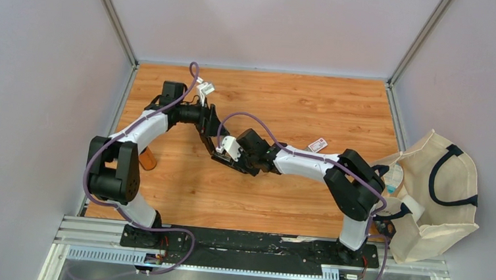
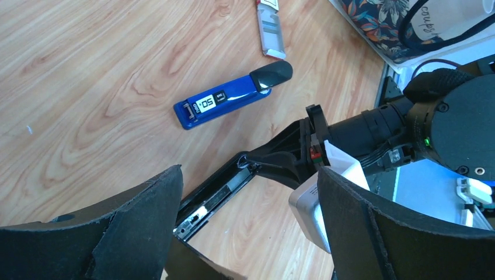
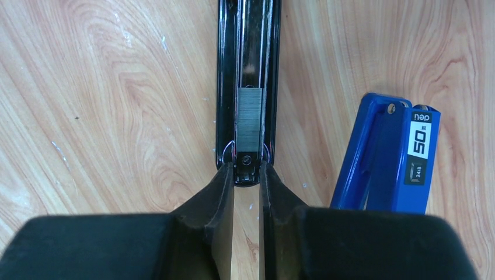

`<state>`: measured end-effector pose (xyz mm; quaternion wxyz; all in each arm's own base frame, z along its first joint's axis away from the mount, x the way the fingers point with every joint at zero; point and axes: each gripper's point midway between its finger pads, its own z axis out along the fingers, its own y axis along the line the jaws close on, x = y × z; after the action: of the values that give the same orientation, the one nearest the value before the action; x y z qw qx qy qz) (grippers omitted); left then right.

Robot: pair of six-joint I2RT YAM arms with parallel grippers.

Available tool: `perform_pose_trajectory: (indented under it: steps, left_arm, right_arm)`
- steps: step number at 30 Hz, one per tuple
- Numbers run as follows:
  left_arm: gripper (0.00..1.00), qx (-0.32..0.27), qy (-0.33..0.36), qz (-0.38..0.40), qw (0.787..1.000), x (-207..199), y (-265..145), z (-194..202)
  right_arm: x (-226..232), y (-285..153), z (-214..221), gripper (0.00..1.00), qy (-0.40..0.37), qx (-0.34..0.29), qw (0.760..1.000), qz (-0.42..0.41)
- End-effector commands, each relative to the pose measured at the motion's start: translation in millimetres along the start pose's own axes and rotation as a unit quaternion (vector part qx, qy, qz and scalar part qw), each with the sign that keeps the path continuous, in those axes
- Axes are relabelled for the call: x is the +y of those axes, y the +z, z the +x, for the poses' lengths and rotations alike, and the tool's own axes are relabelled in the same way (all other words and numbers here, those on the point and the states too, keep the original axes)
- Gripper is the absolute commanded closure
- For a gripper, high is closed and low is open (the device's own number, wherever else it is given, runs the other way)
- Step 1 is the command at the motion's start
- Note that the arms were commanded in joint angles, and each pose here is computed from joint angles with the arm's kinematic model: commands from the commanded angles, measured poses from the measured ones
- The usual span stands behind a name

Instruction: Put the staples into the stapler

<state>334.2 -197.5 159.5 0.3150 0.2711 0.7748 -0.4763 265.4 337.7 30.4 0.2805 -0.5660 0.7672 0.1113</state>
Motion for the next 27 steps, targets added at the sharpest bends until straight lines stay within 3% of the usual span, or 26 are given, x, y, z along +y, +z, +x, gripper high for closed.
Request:
perform_pose_trajectory:
  steps: [1,22,27]
  left_arm:
    - [0.07,-0.008,0.002,0.054,0.999,-22,-4,-5]
    - [0.07,-0.016,0.022,0.108,0.994,-52,6,-6]
    - [0.07,-0.02,0.048,0.027,0.998,-35,2,-10]
  right_arm:
    - [18,16,41,0.97,-0.009,0.065,0.997,-0.029]
    - [18,20,41,0.97,-0.011,0.069,0.997,-0.027]
    - [18,20,41,0.97,-0.011,0.068,0.997,-0.026]
